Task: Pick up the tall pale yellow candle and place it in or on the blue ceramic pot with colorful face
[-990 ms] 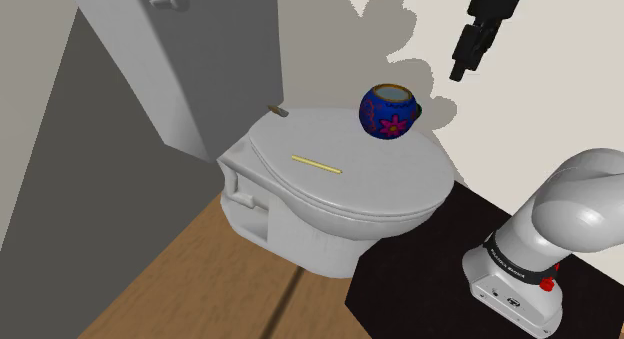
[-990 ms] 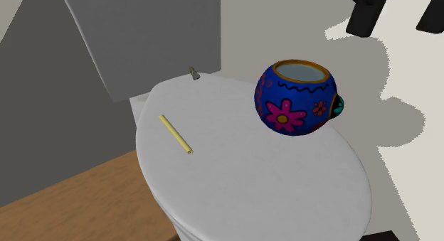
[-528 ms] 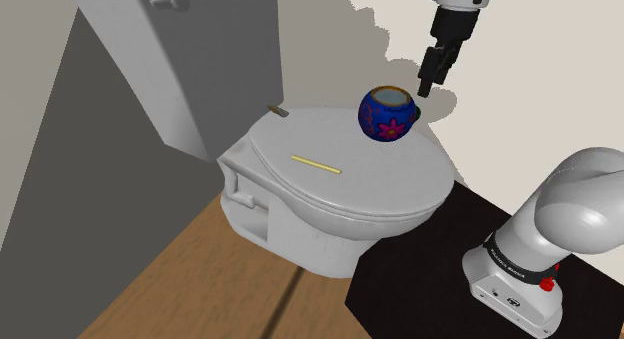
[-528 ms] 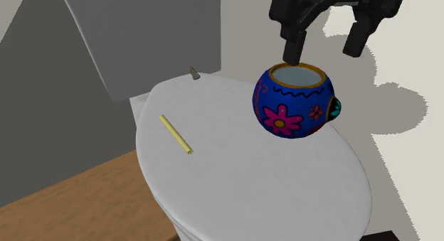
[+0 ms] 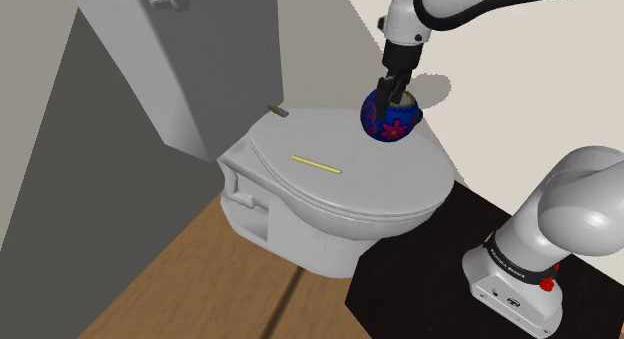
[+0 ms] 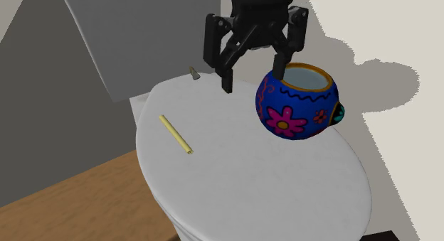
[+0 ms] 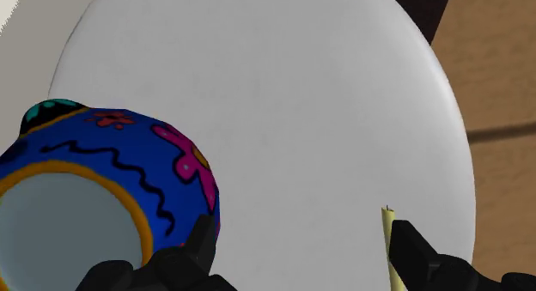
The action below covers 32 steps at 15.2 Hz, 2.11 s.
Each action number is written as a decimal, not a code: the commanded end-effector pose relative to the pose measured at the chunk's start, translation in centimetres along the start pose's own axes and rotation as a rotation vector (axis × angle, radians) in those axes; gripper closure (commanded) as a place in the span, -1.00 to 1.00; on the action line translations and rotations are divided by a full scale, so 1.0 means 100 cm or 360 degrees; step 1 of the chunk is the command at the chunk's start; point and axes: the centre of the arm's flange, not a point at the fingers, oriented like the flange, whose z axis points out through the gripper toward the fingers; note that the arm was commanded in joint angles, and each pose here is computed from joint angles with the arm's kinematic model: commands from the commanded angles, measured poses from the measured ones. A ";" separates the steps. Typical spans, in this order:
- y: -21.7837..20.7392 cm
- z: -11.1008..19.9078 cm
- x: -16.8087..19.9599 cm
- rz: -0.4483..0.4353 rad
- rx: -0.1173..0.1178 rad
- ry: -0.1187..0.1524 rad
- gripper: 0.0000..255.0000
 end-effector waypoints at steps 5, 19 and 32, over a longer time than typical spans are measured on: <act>-0.047 0.043 0.048 -0.0120 -0.0033 0.0011 -1.00; -0.130 0.138 0.128 -0.0326 -0.0090 0.0027 -1.00; -0.129 0.162 0.128 -0.0326 -0.0090 0.0027 1.00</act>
